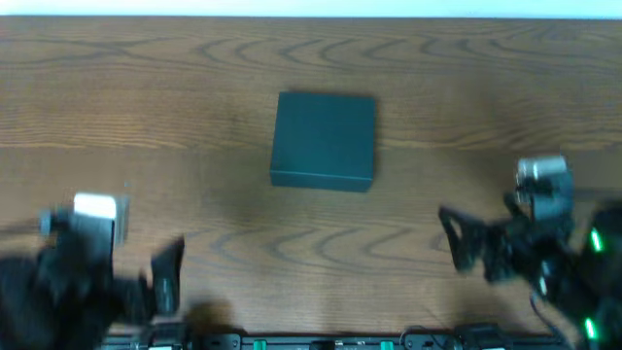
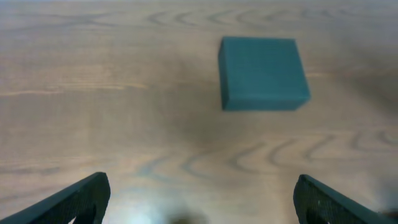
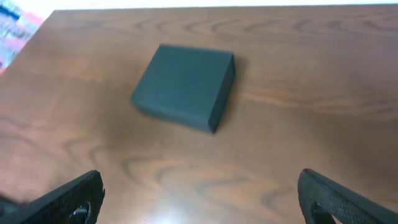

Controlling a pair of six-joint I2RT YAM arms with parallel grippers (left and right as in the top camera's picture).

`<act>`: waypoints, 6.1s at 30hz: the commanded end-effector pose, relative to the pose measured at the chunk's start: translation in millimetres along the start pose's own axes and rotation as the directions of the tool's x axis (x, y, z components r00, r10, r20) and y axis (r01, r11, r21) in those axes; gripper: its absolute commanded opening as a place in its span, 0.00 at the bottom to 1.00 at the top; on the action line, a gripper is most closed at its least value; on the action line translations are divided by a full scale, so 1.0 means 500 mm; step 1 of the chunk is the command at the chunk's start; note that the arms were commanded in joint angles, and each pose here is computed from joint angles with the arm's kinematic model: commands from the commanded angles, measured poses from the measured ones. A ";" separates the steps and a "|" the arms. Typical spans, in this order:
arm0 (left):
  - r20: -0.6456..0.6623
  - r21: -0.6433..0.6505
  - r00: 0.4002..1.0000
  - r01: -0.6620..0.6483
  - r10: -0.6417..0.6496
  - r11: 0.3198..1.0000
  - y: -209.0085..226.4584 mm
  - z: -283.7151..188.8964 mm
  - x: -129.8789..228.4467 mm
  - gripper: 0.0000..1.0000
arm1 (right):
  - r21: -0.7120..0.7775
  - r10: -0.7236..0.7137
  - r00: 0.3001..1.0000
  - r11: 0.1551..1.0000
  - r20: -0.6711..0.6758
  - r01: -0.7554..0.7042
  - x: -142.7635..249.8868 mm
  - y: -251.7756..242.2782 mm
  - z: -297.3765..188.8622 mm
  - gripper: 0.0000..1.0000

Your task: Pack container

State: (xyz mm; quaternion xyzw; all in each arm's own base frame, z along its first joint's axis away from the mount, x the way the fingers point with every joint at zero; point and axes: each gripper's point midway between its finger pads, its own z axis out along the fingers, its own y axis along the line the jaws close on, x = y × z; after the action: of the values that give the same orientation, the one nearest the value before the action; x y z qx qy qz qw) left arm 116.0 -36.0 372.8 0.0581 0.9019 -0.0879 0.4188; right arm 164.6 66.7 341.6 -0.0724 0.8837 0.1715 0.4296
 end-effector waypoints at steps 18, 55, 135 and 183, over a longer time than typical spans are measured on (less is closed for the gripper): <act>0.272 0.146 0.956 -0.154 0.110 0.977 -0.082 -0.173 0.205 0.95 | 0.168 -0.162 0.961 0.978 0.225 0.126 0.202 0.022 -0.190 0.99; 0.193 -0.107 0.978 -0.053 0.073 0.993 0.110 0.498 0.238 0.95 | 0.146 0.115 0.955 0.976 0.274 -0.159 0.287 -0.247 0.345 0.99; 0.504 -0.170 0.858 -0.017 0.102 0.985 0.136 0.482 0.201 0.96 | 0.039 -0.016 0.902 0.999 0.432 -0.001 0.221 -0.161 0.303 0.99; 0.505 -0.170 0.857 -0.017 0.102 0.985 0.136 0.482 0.201 0.95 | 0.246 -0.061 0.820 0.964 0.568 -0.099 0.185 -0.247 0.286 0.99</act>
State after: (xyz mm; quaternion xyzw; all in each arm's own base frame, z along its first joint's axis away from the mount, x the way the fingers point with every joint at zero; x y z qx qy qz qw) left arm 243.1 -20.7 155.6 0.0346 0.7436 -0.0221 0.6674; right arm 246.3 5.5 159.6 0.0447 0.7291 0.0676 0.6796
